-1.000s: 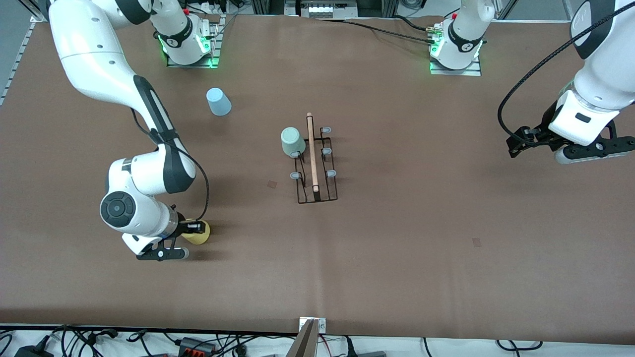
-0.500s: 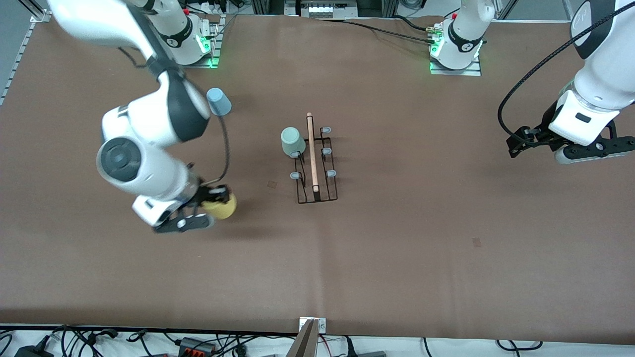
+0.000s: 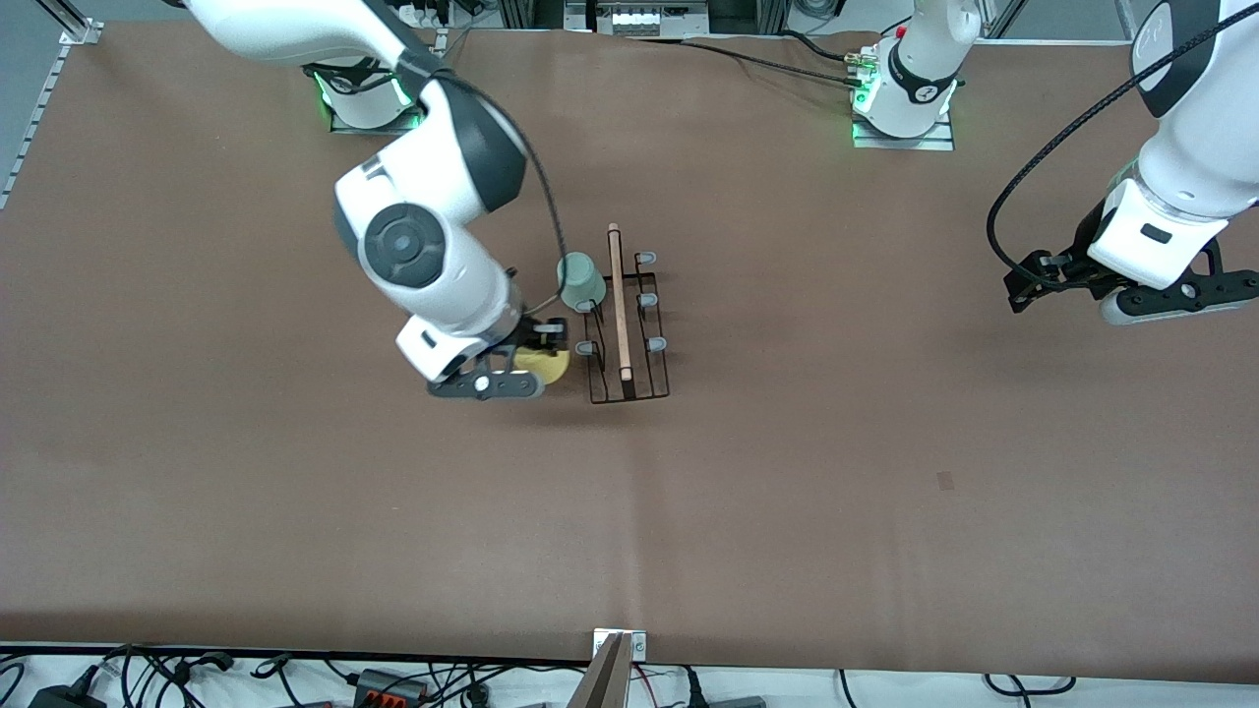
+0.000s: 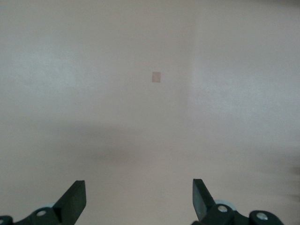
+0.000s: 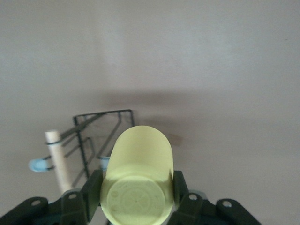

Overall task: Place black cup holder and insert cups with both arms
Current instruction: 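Carry the yellow cup to the rack and lower it onto a peg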

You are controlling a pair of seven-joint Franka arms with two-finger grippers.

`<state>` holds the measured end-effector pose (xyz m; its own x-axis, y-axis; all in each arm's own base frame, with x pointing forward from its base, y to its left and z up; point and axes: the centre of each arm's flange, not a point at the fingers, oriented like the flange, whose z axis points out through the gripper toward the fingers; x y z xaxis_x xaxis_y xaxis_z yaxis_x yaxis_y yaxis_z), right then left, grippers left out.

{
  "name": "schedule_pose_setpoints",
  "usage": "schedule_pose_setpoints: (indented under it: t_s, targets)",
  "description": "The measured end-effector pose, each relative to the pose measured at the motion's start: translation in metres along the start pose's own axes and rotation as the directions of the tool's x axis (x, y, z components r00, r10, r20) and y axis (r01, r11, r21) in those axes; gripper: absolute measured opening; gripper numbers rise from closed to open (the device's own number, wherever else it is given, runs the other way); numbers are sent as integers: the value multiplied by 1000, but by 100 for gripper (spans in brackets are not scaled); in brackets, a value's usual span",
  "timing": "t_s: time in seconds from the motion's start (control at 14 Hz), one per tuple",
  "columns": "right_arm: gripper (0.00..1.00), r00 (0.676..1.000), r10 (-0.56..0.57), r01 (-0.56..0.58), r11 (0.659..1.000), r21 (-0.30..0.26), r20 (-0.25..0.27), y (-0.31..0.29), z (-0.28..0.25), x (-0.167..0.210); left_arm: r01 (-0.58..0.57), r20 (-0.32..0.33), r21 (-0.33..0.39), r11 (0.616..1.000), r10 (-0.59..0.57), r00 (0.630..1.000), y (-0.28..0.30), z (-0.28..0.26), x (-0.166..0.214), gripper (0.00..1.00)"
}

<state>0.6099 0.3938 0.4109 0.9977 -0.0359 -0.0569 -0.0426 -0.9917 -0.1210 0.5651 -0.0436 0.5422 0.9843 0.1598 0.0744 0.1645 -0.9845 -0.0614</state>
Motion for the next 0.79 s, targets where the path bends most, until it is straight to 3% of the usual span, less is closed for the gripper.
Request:
schedule_pose_setpoints:
  t_s: [0.57, 0.79]
  targets:
    - [65, 999, 35, -35, 999, 13, 15, -30, 43, -11, -6, 32, 9, 1000, 5, 999, -1, 3, -3, 100]
    - [65, 999, 36, -36, 999, 19, 17, -31, 56, -9, -76, 30, 6, 997, 75, 997, -2, 1, -3, 100]
